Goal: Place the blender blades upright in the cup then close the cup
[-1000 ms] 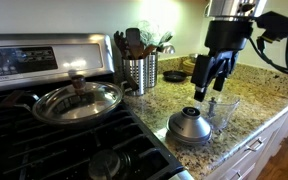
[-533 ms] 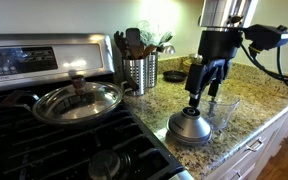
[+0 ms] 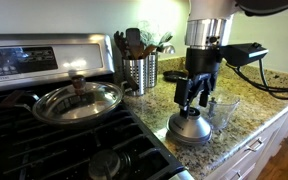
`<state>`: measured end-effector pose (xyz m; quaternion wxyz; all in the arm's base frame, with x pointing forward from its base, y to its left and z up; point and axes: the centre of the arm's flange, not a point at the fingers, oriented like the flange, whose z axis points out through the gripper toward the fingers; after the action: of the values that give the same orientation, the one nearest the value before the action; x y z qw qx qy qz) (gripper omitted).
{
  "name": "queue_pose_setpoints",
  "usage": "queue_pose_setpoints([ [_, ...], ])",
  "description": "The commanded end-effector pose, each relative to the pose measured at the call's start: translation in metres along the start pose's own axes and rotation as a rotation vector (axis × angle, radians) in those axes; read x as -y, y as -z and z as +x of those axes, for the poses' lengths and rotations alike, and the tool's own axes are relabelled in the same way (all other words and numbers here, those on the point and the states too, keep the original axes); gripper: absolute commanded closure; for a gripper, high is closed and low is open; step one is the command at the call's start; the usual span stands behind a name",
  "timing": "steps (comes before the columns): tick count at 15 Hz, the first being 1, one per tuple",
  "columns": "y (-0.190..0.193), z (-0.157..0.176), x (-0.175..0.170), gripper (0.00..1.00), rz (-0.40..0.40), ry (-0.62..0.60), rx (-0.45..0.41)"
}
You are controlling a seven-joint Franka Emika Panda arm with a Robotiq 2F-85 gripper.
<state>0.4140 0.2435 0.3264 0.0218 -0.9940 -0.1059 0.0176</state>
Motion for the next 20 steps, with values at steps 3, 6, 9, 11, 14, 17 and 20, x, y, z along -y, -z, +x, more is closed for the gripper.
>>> queue_pose_setpoints([
  [3,-0.009,0.007,0.001,0.00,-0.028,0.037,-0.011],
  [6,-0.012,0.008,-0.001,0.00,-0.046,0.058,-0.022],
  [9,-0.015,0.010,-0.002,0.00,-0.052,0.078,-0.038],
  [11,-0.017,0.011,-0.003,0.00,-0.057,0.085,-0.045],
  [14,-0.021,0.013,-0.005,0.00,-0.068,0.101,-0.055],
  [17,-0.028,0.015,-0.008,0.00,-0.078,0.114,-0.056],
  [20,-0.033,0.017,-0.010,0.00,-0.084,0.121,-0.054],
])
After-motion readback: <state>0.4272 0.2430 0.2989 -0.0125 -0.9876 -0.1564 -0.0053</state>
